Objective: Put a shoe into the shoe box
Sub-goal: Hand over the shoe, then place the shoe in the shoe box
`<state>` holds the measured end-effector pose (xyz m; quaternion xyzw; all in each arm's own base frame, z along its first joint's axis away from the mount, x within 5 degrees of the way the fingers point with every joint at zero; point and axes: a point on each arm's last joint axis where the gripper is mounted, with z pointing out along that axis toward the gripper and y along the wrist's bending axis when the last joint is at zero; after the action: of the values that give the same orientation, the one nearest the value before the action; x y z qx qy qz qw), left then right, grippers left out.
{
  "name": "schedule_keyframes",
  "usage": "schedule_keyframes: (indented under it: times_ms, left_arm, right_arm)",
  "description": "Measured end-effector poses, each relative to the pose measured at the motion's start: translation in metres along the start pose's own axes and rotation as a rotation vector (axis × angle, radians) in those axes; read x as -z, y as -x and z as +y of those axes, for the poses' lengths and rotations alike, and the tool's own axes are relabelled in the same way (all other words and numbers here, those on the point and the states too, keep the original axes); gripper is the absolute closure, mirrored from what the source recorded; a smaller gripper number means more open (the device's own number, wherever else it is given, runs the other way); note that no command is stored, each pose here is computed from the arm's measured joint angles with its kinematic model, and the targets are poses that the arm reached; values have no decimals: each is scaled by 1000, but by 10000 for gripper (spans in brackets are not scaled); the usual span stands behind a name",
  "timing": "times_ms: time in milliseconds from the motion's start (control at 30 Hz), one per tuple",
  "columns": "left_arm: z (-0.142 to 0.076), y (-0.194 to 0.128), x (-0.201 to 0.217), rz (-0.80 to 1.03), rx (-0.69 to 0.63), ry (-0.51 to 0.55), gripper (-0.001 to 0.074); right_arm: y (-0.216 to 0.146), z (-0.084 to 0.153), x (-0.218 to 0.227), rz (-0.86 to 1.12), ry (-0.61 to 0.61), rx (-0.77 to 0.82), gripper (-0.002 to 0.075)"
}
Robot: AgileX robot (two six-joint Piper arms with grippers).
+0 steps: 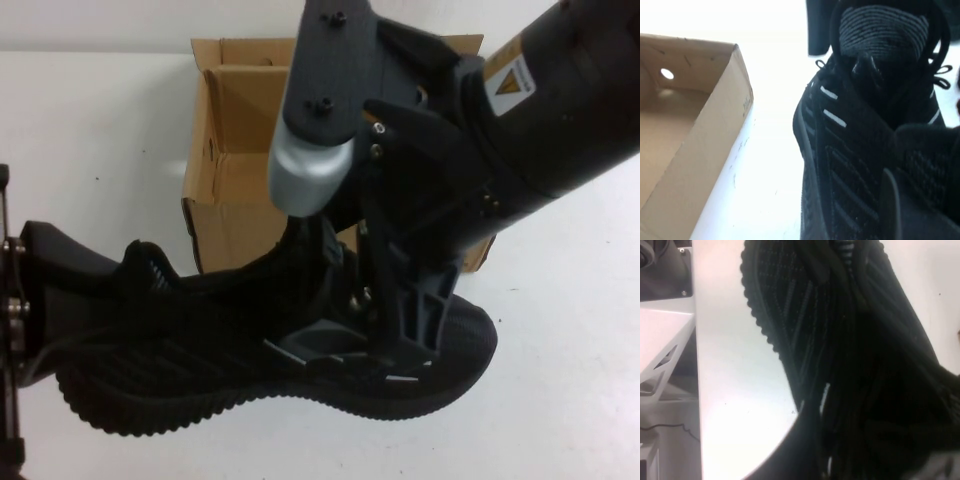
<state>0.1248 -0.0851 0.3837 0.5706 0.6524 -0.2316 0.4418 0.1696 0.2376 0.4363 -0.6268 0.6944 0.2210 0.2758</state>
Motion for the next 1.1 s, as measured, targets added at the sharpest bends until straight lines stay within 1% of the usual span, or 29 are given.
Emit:
schedule_keyframes:
  times_ms: [33,67,100,167,200,233,300,367,467,567,600,667,700,733,833,900,933,1000,1100]
  left_arm:
    - [0,0,0,-4,2,-1,687]
    - [0,1,0,-9,0,-1,687]
    - [0,1,0,-11,-1,-2,687]
    - [0,2,0,-18,-5,-4,687]
    - [-1,2,0,-23,-7,-7,687]
    - [-1,3,0,-26,-8,-8,687]
    - [-1,3,0,-28,-9,-8,687]
    - [-1,3,0,-30,-9,-6,687]
    - [0,3,0,-33,-5,-3,687]
    - [1,4,0,-38,32,14,686]
    - [2,4,0,-39,48,18,680]
    - [4,5,0,-51,85,38,638]
    - [5,6,1,-65,113,48,589]
    - [6,7,1,-78,147,60,520]
    - [10,9,1,-111,270,97,239]
    - [13,10,2,-129,338,122,132]
    - [14,10,2,-135,359,135,100]
    - [16,11,2,-147,383,156,70]
    - [20,11,3,-167,406,193,66]
  right_arm:
    - [0,-1,-3,7,2,-12,101]
    - [0,-2,-5,11,4,-14,143]
    - [0,-3,-8,13,10,-18,232]
    - [0,-4,-10,18,12,0,492]
    - [0,-5,-11,20,13,15,571]
    - [0,-5,-12,22,14,25,627]
    - [0,-5,-12,20,16,35,678]
    - [0,-5,-12,20,17,37,694]
    - [0,-5,-12,20,17,39,696]
    - [0,-5,-12,15,13,39,696]
    - [0,-5,-12,13,12,39,697]
    - [0,-5,-13,15,13,38,697]
    - [0,-5,-13,15,13,38,697]
    - [0,-6,-14,18,15,37,697]
    - [-1,-5,-15,26,23,36,700]
    - [-1,-6,-16,31,19,37,700]
    - [-1,-7,-17,34,19,37,700]
    - [-2,-8,-20,44,17,36,700]
    - [-3,-13,-27,74,8,24,700]
